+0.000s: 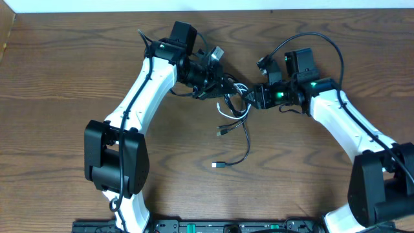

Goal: Untangle cables

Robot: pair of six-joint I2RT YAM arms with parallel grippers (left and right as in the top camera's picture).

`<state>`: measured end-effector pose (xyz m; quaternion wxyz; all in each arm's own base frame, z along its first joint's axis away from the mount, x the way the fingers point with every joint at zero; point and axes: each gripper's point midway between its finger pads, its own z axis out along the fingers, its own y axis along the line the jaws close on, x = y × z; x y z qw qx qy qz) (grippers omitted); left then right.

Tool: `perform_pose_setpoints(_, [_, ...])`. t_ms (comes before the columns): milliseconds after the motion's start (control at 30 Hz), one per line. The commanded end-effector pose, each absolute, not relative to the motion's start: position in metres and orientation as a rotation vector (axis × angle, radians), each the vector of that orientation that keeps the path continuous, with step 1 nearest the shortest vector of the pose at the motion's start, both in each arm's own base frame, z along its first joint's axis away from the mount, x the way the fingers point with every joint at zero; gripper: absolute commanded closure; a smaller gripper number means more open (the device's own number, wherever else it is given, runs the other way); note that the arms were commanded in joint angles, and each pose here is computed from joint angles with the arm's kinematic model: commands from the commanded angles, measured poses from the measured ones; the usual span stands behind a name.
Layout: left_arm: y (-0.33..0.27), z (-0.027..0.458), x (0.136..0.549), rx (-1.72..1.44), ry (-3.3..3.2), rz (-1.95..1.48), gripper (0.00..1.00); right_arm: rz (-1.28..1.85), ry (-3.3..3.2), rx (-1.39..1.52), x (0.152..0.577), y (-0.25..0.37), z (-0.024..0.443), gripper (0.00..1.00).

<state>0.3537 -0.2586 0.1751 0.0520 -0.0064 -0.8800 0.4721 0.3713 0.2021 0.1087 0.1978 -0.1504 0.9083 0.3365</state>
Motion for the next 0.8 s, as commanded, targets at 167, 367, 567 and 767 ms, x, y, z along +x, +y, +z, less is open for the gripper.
perform_pose_setpoints(167, [-0.259, 0.18, 0.354, -0.035, -2.657, 1.474, 0.93, 0.926, 2.613, -0.391, 0.369, 0.203, 0.085, 0.8])
perform_pose_setpoints(367, [-0.26, 0.18, 0.355, -0.04, -2.661, 1.479, 0.93, 0.84, 2.64, -0.345, 0.373, 0.193, 0.079, 0.99])
perform_pose_setpoints(567, [-0.259, 0.18, 0.355, -0.04, -2.661, 1.48, 0.92, 0.563, 2.769, -0.011, 0.379, 0.151, 0.058, 0.99])
perform_pose_setpoints(767, [-0.259, 0.18, 0.355, -0.04, -2.662, 1.479, 0.92, 0.231, 2.849, 0.332, 0.366, 0.105, 0.04, 0.99])
